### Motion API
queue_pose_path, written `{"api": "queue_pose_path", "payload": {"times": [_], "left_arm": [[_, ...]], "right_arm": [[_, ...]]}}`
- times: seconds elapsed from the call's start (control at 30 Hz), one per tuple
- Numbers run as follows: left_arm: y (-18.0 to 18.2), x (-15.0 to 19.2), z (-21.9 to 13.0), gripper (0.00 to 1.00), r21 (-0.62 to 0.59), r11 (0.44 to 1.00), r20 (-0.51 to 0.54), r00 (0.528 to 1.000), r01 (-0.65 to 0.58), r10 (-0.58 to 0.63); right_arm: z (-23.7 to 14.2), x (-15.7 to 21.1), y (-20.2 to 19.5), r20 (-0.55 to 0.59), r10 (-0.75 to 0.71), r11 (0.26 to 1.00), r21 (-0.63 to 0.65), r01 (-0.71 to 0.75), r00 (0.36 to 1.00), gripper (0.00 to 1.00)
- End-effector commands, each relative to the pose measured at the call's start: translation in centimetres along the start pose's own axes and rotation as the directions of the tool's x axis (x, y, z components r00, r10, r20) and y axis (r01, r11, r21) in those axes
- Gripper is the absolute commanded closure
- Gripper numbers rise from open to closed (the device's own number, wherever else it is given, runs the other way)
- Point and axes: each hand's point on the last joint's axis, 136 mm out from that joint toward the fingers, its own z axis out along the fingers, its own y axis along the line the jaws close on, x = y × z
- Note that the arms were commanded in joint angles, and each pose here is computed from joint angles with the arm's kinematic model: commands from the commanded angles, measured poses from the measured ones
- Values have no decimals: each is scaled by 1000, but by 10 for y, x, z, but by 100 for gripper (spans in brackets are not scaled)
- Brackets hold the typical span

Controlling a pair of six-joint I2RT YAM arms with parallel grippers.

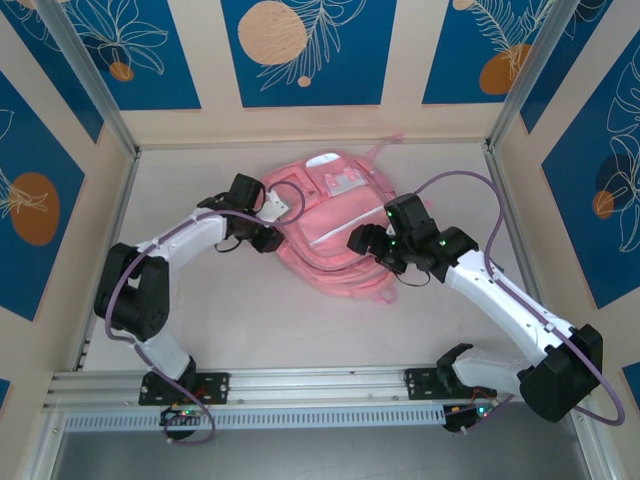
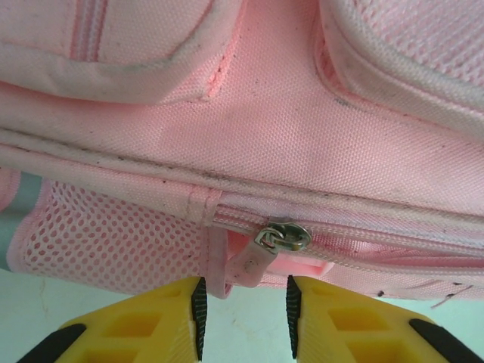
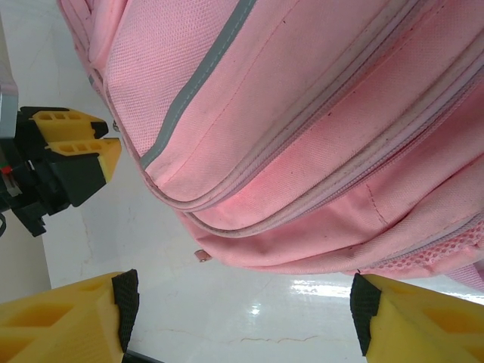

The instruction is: Pack the student bag

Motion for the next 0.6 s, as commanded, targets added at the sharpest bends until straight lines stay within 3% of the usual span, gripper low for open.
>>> {"api": "queue_pose_path", "payload": {"times": [0.0, 0.27, 0.57], "left_arm": [[-2, 1, 6, 65, 43, 998, -22, 999, -45, 46], [3, -4, 14, 65, 40, 996, -23, 997, -77, 78], [13, -15, 12, 86, 6, 995, -29, 994, -102, 102]], "right_arm": [[0, 1, -5, -4, 20, 1000, 9, -20, 1000, 24], [2, 2, -5, -6, 27, 1000, 7, -27, 1000, 24], [4, 3, -6, -11, 37, 999, 7, -37, 999, 24]]}}
